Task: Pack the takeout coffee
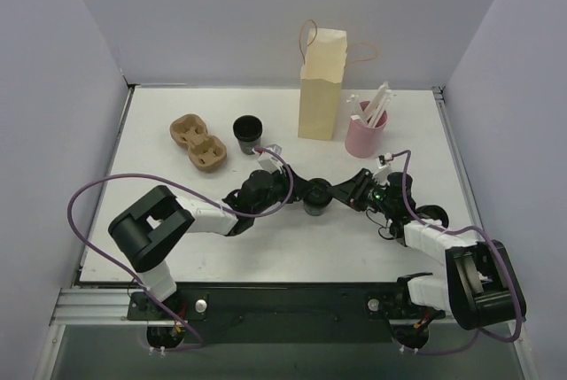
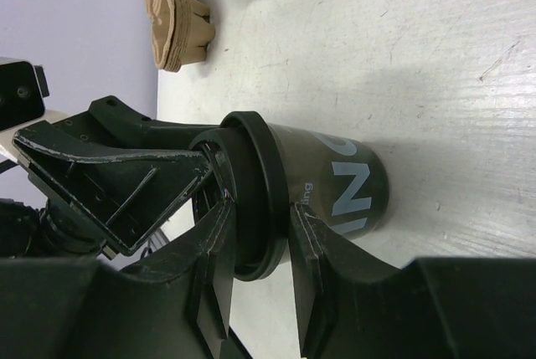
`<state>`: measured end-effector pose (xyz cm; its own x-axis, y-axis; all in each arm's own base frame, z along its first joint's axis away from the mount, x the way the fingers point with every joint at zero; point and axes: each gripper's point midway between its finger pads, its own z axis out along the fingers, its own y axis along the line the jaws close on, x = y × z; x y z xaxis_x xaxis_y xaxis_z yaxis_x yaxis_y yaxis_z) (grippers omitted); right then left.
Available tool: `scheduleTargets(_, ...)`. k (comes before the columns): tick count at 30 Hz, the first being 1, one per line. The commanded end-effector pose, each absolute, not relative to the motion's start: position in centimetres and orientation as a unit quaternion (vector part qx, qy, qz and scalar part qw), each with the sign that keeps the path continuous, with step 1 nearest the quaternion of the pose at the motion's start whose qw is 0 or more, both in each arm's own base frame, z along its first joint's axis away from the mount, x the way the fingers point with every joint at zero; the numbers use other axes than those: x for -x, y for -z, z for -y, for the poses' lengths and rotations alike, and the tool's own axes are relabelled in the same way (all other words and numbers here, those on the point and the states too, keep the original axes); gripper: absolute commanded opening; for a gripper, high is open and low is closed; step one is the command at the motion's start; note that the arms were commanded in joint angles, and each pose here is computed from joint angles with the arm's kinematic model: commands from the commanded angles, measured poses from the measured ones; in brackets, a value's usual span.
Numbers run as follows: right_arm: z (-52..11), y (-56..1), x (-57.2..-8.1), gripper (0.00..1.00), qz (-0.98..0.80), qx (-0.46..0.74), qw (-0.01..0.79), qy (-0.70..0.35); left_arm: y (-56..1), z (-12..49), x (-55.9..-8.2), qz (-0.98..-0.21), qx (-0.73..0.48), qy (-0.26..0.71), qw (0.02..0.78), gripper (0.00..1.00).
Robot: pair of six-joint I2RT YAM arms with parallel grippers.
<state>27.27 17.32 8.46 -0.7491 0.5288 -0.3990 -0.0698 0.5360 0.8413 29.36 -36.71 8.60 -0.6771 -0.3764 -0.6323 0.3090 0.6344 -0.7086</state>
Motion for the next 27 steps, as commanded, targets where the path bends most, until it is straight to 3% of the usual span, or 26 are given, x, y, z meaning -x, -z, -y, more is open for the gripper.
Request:
scheduleTargets(1,-13.2,2.3,-20.7,0.22,-0.918,-0.204,0.2,-0.275,11.1,22.7,-16.9,-0.982,-0.042,0.112,0.146,0.44)
scheduleTargets(7,-14.1,2.9,-20.0,0.15,-0.926,-0.193,0.197,-0.259,11.2,22.5,-16.7,-0.982,-0.04,0.111,0.146,0.44)
scheduleTargets(19,-13.7,5.0,-18.4,0.18,-0.918,-0.259,0.201,-0.225,10.4,23.3,-17.8,-0.98,-0.033,0.121,0.154,0.45)
scheduleTargets(23,-16.3,1.3,-20.4,0.24,-0.898,-0.219,0.235,-0.302,10.1,23.1,-18.3,-0.978,-0.043,0.121,0.162,0.45)
scheduleTargets(27,-18.0,-6.5,-23.1,0.28,-0.867,-0.173,0.296,-0.362,10.3,22.8,-18.3,-0.978,-0.062,0.119,0.16,0.44)
